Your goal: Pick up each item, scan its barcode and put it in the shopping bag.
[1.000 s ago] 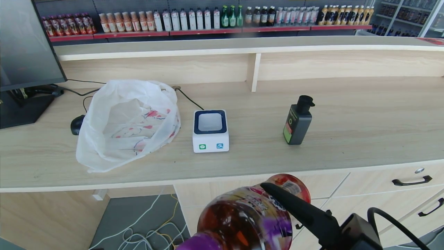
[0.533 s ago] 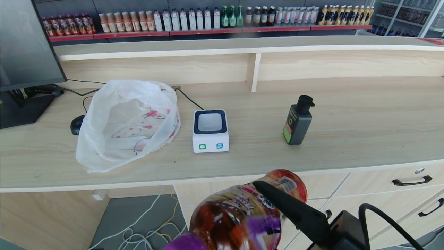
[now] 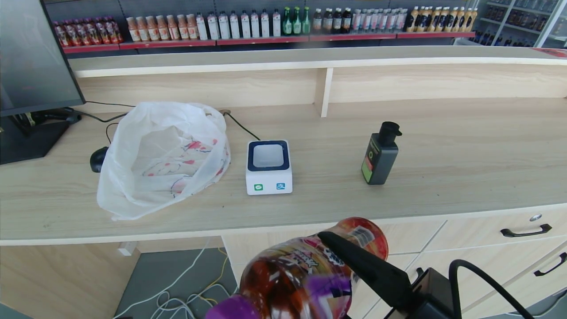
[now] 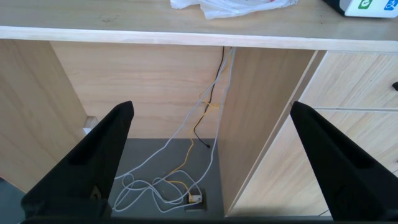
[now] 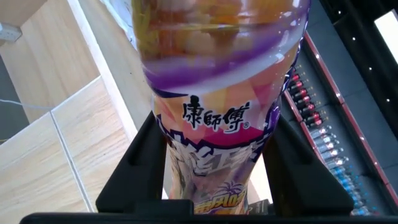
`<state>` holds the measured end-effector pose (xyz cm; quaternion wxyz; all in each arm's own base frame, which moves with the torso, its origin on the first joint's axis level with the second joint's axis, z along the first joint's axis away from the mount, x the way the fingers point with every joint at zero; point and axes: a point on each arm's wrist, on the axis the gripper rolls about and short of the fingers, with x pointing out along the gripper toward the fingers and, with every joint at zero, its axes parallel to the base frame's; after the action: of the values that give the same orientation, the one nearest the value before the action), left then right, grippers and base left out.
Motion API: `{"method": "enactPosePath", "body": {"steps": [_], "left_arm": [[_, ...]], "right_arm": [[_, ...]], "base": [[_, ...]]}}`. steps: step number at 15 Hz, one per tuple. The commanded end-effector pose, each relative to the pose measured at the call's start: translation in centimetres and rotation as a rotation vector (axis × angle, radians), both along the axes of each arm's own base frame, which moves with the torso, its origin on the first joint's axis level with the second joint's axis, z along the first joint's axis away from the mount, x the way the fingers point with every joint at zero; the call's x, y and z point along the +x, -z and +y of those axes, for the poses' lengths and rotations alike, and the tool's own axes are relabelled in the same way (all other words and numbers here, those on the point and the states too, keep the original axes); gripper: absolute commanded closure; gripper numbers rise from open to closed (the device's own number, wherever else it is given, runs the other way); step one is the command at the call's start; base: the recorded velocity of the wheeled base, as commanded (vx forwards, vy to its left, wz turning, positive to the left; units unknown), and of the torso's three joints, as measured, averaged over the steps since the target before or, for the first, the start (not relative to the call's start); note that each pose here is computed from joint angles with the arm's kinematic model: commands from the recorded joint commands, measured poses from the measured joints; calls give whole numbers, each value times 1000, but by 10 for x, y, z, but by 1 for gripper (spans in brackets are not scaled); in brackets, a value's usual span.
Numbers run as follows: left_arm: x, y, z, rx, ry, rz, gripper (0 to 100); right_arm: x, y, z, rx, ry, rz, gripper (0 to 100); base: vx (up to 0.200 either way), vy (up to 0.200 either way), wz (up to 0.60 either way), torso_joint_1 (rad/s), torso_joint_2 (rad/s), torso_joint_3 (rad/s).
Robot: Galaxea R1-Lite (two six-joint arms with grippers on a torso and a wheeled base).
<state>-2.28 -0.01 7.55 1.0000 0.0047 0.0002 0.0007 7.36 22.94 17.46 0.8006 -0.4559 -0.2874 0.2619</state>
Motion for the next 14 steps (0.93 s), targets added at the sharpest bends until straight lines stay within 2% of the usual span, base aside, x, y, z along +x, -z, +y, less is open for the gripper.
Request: {"method": "enactPosePath", "body": {"steps": [1,4,14], "left_arm": [[0,0,0,0,0,0,0],[0,0,0,0,0,0,0],[0,0,0,0,-2,0,0]], "right_arm": [[0,1,1,-6,0,-1,100],[0,-1,1,-39,13,-41,100],[0,-1,1,-21,9,-24,100]], "base": [[0,0,0,0,0,0],[0,0,0,0,0,0],[0,0,0,0,0,0]]}}
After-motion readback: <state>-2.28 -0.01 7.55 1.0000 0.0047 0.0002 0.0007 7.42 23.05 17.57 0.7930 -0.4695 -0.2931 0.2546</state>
